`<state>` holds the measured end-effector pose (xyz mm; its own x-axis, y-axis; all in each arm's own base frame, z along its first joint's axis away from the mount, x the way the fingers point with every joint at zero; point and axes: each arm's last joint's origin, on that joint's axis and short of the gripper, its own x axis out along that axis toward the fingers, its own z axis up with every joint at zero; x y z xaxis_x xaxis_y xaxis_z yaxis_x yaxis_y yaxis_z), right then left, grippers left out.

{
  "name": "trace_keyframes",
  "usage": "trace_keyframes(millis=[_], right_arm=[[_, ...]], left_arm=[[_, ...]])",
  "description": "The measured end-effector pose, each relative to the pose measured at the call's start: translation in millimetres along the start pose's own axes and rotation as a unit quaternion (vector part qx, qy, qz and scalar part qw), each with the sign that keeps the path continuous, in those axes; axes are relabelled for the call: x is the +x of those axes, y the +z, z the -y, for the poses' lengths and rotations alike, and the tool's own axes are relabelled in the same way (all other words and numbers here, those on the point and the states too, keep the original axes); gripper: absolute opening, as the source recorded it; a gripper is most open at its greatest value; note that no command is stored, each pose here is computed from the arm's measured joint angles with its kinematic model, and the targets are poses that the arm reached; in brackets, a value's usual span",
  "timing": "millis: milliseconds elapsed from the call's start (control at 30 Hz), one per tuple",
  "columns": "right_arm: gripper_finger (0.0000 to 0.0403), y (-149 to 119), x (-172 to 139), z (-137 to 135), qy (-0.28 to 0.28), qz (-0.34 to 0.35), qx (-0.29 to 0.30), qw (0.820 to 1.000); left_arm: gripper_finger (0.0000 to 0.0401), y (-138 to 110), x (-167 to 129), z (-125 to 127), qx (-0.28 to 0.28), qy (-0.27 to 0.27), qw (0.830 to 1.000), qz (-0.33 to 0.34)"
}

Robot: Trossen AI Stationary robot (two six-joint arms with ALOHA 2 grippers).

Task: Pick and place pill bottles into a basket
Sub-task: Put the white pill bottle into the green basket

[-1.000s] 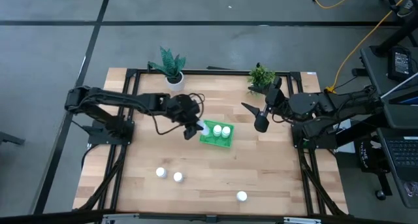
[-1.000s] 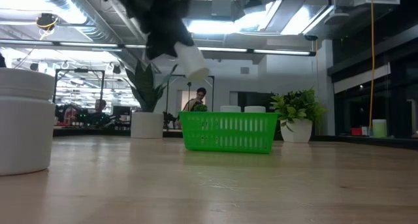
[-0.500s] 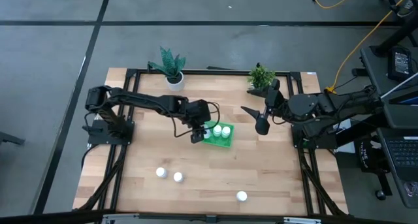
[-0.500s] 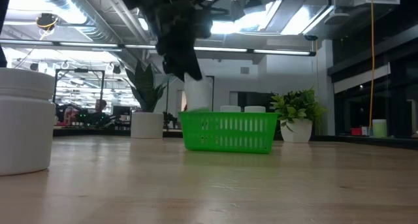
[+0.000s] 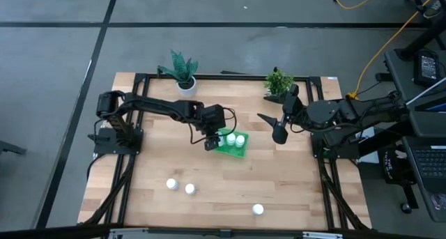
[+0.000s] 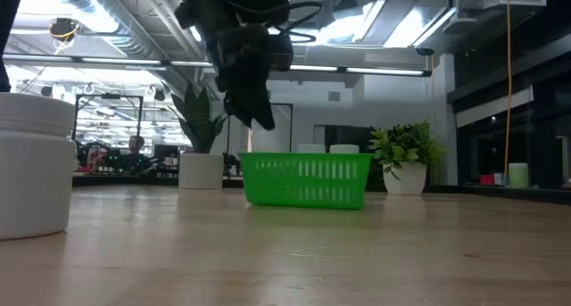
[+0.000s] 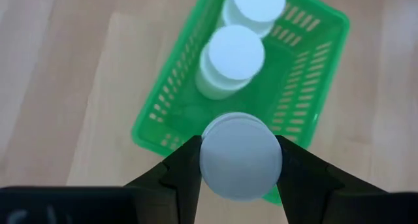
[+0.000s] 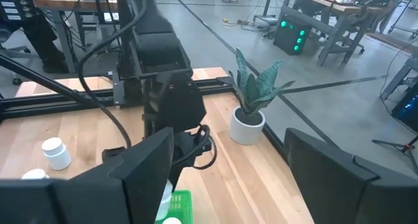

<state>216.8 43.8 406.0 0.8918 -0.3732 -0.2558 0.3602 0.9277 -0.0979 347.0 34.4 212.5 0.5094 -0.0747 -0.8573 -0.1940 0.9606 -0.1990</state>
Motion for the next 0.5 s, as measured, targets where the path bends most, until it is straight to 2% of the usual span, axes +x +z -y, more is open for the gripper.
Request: trace_keyframes(millis=[500], right_arm=[[0.0294, -1.2, 0.0, 0.1, -0.001, -0.005, -0.004, 1.000]], left_arm=[[0.0154, 0.4, -2.5, -19.1, 0.021, 0.035, 0.999, -0.007]])
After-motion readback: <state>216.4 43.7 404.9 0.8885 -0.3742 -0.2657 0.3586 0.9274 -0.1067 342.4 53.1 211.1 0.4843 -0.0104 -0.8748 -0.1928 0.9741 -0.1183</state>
